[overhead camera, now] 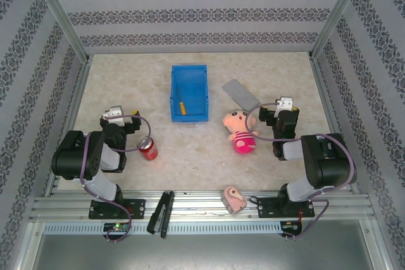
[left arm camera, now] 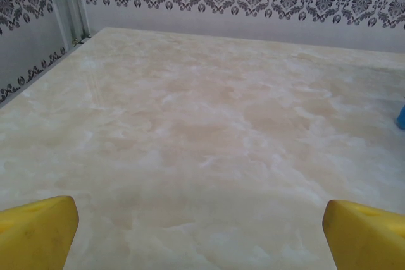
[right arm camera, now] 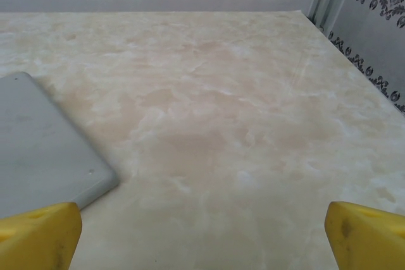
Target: Put the screwdriver in the bin
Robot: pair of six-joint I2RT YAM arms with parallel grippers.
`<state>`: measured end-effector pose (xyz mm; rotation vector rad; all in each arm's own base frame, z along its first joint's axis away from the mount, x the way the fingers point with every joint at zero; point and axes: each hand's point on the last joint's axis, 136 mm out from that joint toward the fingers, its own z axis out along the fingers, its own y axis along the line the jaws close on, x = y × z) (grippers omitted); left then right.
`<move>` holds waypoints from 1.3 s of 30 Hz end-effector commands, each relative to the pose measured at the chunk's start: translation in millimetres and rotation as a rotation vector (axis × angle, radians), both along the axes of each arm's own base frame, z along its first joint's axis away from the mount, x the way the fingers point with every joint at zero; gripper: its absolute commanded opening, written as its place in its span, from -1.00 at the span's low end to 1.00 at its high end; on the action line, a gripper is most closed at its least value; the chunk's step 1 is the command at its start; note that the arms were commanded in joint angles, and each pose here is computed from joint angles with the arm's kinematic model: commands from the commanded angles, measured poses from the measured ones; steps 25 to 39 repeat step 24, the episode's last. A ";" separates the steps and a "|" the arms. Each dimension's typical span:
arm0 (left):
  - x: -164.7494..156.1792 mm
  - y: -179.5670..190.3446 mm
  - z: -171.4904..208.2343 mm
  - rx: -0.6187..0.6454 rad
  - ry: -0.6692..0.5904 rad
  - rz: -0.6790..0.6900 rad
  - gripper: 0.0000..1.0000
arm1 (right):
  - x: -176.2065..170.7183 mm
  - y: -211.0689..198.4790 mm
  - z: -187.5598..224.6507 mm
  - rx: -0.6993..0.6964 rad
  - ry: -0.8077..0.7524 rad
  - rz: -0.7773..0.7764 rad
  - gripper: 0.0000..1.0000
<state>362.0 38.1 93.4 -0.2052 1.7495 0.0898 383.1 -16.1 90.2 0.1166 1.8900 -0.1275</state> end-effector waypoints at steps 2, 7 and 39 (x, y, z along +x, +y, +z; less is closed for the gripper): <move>-1.4 4.7 10.6 -0.012 -0.054 0.022 0.99 | 7.5 1.8 12.9 0.030 -0.048 0.008 0.96; -1.4 4.6 10.7 -0.013 -0.055 0.021 0.99 | 7.4 2.0 12.6 0.029 -0.046 0.010 0.96; -1.3 4.5 10.7 -0.014 -0.055 0.021 0.99 | 7.4 2.9 12.1 0.029 -0.044 0.016 0.96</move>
